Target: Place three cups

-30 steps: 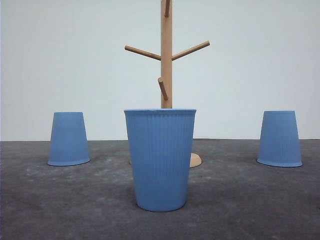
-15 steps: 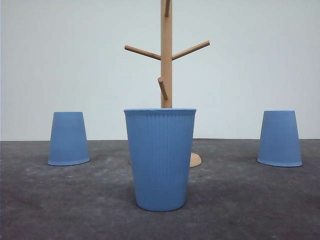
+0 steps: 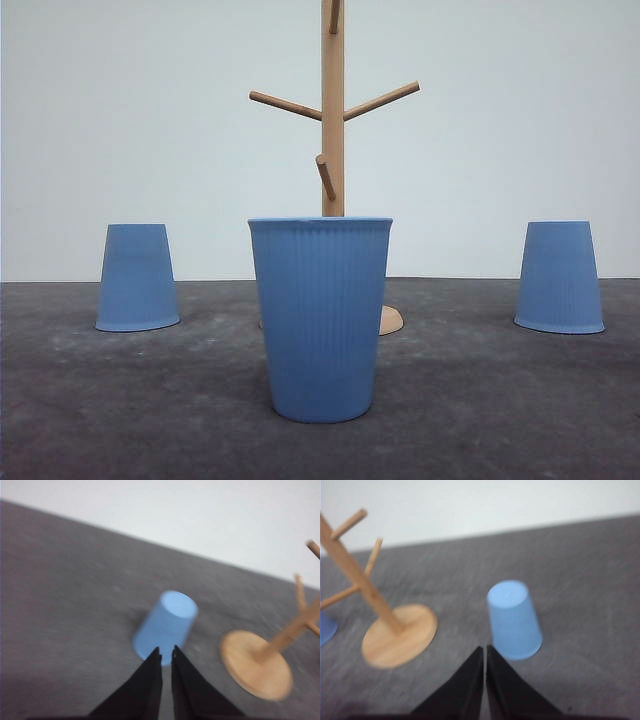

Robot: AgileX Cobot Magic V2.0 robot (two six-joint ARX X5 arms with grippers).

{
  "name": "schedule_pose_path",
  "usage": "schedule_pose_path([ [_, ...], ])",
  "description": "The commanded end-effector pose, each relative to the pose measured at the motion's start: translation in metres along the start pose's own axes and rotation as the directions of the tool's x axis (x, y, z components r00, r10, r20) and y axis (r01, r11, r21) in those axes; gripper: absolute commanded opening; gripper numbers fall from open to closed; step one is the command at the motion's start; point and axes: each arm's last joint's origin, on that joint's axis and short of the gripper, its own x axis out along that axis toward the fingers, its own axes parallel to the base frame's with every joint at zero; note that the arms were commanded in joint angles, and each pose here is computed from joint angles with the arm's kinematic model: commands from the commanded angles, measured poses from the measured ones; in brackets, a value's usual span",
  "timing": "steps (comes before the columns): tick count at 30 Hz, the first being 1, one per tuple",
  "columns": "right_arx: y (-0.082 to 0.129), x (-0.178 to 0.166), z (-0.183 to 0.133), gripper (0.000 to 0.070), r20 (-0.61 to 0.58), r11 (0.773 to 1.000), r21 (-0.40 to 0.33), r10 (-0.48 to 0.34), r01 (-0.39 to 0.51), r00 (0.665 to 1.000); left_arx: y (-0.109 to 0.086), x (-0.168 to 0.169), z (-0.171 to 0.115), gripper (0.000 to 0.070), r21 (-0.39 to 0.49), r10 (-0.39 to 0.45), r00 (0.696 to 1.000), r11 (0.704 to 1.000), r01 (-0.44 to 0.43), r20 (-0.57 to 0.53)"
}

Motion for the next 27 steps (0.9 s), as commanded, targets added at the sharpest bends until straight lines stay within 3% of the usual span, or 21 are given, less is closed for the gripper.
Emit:
schedule_pose_path([
  [1, 0.0, 0.012, 0.011, 0.0004, -0.082, 0.999, -0.041, -0.003, -0.001, 0.997, -0.002, 0.016, 0.01, 0.0012, 0.022, -0.025, 0.997, 0.999, 0.027, -0.073],
  [6, -0.006, 0.044, 0.021, 0.0004, -0.244, 0.996, -0.089, -0.019, -0.003, 0.969, -0.006, 0.056, 0.015, 0.0012, 0.06, -0.034, 0.966, 0.997, 0.051, -0.256],
  [11, -0.013, 0.07, 0.013, 0.0004, -0.349, 0.997, -0.07, -0.015, -0.01, 0.937, -0.008, 0.085, -0.002, 0.0013, 0.088, -0.037, 0.915, 0.993, 0.079, -0.402],
  [16, -0.016, 0.077, 0.008, 0.0005, -0.388, 0.998, -0.063, -0.017, -0.008, 0.921, -0.011, 0.096, -0.011, 0.002, 0.106, -0.047, 0.889, 0.989, 0.106, -0.455],
  [19, -0.016, 0.077, 0.008, 0.0019, -0.389, 0.998, -0.065, -0.018, -0.008, 0.921, -0.013, 0.097, -0.012, 0.0061, 0.107, -0.052, 0.887, 0.988, 0.113, -0.458],
  [20, -0.015, 0.077, 0.008, 0.0041, -0.391, 0.998, -0.067, -0.018, -0.009, 0.92, -0.013, 0.097, -0.012, 0.0099, 0.108, -0.053, 0.887, 0.987, 0.115, -0.459],
  [21, -0.016, 0.077, 0.007, 0.0102, -0.396, 0.998, -0.068, -0.018, -0.009, 0.918, -0.013, 0.097, -0.012, 0.0186, 0.108, -0.054, 0.887, 0.987, 0.116, -0.458],
  [23, -0.016, 0.077, 0.007, 0.0334, -0.402, 0.998, -0.066, -0.019, -0.008, 0.916, -0.014, 0.097, -0.012, 0.0374, 0.105, -0.054, 0.887, 0.988, 0.114, -0.459],
  [24, -0.016, 0.076, 0.007, 0.0434, -0.403, 0.998, -0.066, -0.019, -0.008, 0.915, -0.014, 0.097, -0.012, 0.0434, 0.105, -0.054, 0.886, 0.988, 0.114, -0.46],
  [26, -0.016, 0.076, 0.007, 0.0559, -0.403, 0.998, -0.065, -0.019, -0.008, 0.915, -0.014, 0.097, -0.012, 0.0481, 0.105, -0.054, 0.886, 0.988, 0.114, -0.46],
  [27, -0.016, 0.076, 0.006, 0.0574, -0.404, 0.998, -0.065, -0.019, -0.008, 0.915, -0.014, 0.097, -0.012, 0.0481, 0.105, -0.054, 0.886, 0.988, 0.114, -0.46],
])
